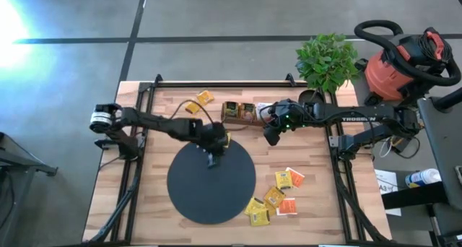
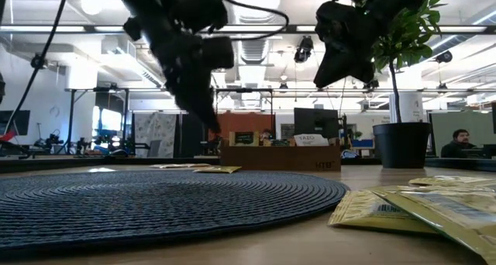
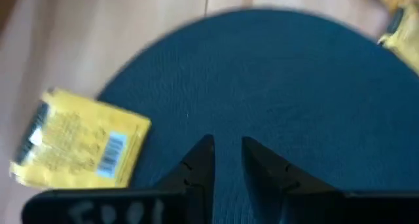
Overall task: Pick & Place Tea
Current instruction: Put the yellow tea bag into the left section of the wooden organizer
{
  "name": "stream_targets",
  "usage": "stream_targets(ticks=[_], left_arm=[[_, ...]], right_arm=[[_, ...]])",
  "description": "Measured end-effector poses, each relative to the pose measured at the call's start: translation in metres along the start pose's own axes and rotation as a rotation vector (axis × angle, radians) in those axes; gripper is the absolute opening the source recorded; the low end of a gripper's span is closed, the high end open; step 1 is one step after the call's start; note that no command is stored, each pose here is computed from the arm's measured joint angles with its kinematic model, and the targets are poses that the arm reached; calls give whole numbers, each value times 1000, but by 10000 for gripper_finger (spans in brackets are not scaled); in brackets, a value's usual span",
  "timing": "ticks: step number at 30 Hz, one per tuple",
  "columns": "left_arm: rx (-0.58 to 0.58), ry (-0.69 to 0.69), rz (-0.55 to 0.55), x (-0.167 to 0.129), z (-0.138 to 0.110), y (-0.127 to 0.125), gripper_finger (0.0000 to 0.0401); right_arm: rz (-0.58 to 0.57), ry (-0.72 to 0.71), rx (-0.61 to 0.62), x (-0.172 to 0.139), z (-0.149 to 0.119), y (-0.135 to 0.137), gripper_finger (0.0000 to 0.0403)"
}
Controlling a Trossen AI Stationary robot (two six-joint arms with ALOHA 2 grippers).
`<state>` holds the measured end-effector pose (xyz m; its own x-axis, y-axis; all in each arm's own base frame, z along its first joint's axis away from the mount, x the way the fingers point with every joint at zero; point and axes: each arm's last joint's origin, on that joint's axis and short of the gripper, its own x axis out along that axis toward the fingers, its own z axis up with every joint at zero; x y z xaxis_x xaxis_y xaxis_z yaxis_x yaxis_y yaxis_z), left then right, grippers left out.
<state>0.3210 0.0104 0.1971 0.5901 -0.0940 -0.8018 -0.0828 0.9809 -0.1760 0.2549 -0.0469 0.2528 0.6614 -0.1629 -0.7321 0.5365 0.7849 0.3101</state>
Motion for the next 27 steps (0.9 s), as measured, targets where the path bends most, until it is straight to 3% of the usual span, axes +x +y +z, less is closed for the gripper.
stream_targets(ticks=[10, 14, 21, 27], left_arm=[[-36, -3, 327, 8, -14, 9, 71], [-80, 7, 336, 7, -15, 14, 71], [-126, 30, 346, 10, -24, 22, 71], [-182, -30, 268, 18, -32, 22, 71]], right_arm=[[131, 88, 18, 41, -1, 7, 52], [141, 97, 60, 56, -1, 8, 52], [283, 139, 79, 82, -3, 14, 52], [277, 156, 162, 105, -7, 12, 52]])
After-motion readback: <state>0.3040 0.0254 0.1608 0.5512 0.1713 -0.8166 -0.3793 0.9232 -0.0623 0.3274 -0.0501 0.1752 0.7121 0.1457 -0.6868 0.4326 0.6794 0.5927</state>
